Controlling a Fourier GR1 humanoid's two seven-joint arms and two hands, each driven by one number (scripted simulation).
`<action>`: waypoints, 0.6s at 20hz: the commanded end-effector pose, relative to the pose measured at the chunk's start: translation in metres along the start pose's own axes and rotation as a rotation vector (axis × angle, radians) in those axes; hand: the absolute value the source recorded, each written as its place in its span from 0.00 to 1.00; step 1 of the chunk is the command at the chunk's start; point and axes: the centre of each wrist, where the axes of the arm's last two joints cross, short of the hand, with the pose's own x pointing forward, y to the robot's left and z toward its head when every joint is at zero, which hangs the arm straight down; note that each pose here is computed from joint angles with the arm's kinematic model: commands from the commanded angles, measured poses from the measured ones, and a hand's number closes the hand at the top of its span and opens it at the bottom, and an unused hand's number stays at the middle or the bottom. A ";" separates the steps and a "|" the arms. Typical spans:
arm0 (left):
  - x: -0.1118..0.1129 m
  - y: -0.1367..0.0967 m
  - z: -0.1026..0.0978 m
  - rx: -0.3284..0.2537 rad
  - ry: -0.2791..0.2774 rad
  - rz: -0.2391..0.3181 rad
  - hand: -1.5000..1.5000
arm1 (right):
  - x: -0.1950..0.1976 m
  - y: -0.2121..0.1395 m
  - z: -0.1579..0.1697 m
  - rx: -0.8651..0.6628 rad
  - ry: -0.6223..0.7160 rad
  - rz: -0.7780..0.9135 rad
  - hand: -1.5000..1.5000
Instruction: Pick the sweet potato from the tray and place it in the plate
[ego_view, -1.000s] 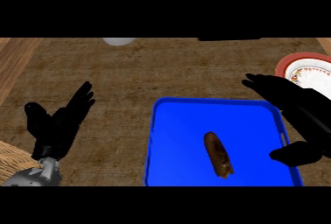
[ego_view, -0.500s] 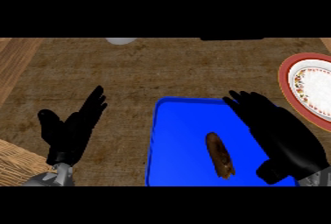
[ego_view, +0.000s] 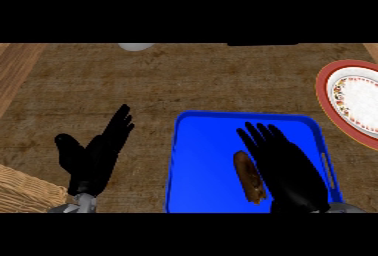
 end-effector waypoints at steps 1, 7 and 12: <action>-0.050 0.039 0.005 0.098 0.155 -0.005 0.50 | 0.012 0.018 0.002 0.055 0.014 -0.008 0.00; -0.059 0.030 -0.005 0.099 0.155 -0.005 0.50 | 0.026 0.026 -0.002 0.034 0.020 0.052 0.00; -0.073 0.036 -0.003 0.106 0.155 0.002 0.50 | 0.034 0.035 -0.017 -0.009 0.095 0.129 0.00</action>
